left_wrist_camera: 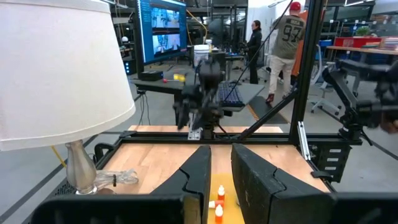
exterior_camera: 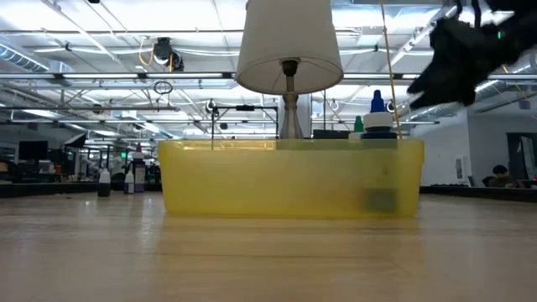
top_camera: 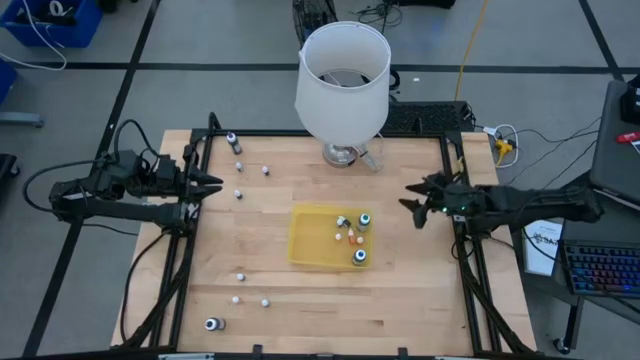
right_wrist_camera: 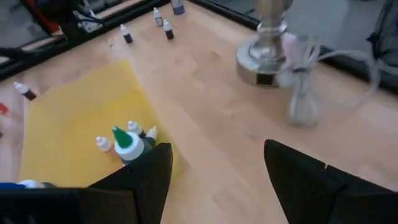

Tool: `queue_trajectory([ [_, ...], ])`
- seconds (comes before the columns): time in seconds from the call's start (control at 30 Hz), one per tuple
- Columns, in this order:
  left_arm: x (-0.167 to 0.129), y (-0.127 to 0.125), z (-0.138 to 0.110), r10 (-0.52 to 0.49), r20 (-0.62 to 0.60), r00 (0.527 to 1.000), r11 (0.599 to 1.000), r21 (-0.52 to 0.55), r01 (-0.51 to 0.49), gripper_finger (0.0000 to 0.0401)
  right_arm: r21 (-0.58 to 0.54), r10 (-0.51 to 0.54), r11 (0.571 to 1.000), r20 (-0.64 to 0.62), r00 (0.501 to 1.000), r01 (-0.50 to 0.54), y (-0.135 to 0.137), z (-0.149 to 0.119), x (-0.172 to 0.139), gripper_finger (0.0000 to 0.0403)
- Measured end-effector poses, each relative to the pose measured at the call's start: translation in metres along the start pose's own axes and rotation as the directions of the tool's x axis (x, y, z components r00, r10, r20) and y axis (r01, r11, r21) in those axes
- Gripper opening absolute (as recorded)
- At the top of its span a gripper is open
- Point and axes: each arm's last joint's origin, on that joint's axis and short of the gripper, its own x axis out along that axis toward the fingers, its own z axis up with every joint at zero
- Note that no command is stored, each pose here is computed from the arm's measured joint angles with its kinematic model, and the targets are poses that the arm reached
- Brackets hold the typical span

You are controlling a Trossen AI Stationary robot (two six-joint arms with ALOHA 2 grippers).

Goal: Pick & Place food coloring
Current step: Put the purple food coloring bottle into the yellow bin

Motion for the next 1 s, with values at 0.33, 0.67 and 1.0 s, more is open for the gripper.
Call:
queue_trajectory([
  [0.33,0.0,0.0,0.0,0.0,0.0,1.0,1.0,0.0,0.0,0.0067,-0.12,0.317,0.948,0.235,0.919,-0.296,-0.006,-0.05,0.029,0.0238],
  [0.67,0.0,0.0,0.0,0.0,0.0,1.0,1.0,0.0,0.0,0.0067,-0.193,0.371,0.925,0.269,0.889,-0.328,-0.012,-0.054,0.019,0.0241],
  [1.0,0.0,0.0,0.0,0.0,0.0,1.0,1.0,0.0,0.0,0.0067,-0.262,0.414,0.898,0.239,0.878,-0.353,-0.014,-0.058,0.014,0.024],
])
